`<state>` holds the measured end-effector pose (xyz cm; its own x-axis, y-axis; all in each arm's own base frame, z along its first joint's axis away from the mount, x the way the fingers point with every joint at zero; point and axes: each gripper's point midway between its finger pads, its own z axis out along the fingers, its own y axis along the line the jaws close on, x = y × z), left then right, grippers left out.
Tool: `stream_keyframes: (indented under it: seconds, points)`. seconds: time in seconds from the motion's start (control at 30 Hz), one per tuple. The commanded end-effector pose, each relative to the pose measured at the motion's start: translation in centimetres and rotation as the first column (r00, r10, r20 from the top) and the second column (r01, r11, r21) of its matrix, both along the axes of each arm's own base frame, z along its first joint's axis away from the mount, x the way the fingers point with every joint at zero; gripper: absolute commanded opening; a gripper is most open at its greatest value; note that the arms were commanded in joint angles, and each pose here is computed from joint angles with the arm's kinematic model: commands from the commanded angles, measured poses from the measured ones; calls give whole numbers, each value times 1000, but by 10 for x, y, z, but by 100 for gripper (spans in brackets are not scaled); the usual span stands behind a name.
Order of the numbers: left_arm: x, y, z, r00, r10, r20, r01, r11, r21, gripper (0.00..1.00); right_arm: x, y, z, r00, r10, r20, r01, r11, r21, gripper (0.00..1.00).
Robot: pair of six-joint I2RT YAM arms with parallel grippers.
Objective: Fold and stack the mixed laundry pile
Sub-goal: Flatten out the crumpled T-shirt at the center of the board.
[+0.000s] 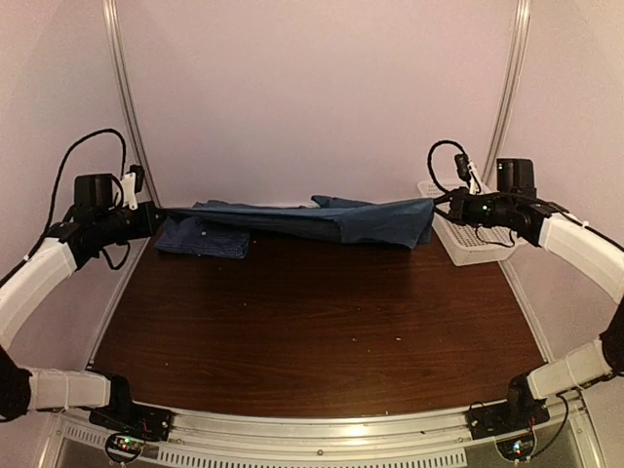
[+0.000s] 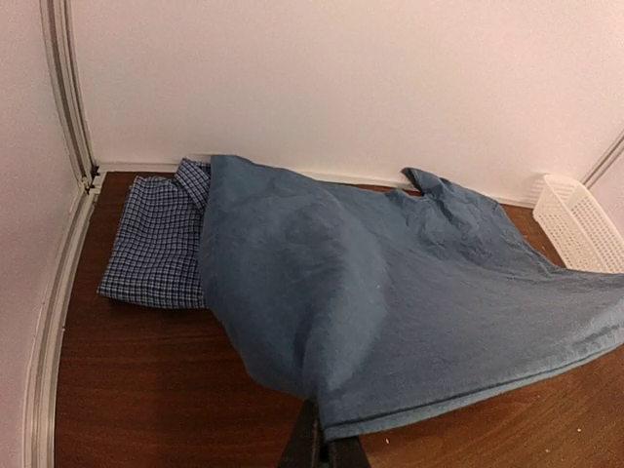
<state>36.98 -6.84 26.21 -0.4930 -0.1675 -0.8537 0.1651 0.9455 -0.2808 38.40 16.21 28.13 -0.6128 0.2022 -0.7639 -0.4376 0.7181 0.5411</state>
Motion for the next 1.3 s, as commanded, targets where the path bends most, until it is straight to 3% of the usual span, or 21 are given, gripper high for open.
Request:
stream_keyframes:
  seconds: [0.0,0.23,0.3,0.67,0.9,1.2,1.27]
  points:
    - [-61,-12,-48,984,-45,-174,38,998,-43,0,-56,0,-25,995,-23,-97,24,1000,11,0]
    - [-122,-39,-119,920,-46,-389,8,995,-99,0,-119,-13,-140,928,-87,-361,91,996,-5,0]
    - [-135,-36,-136,885,-21,-466,-28,995,-98,0,-132,-15,-152,912,-98,-398,110,994,7,0]
    - [-175,-36,-164,800,10,-600,-91,990,-106,0,-169,-29,-185,852,-161,-498,184,983,-3,0]
    - [-161,-42,-187,763,20,-646,-83,994,-66,0,-161,-25,-195,835,-157,-527,175,984,-16,0]
    - [-101,-46,-199,775,76,-627,-27,996,87,0,-96,-26,-211,830,-229,-509,166,972,-166,0]
    - [-91,-47,-210,759,88,-645,-10,992,123,6,-85,-25,-220,817,-229,-529,154,971,-182,19]
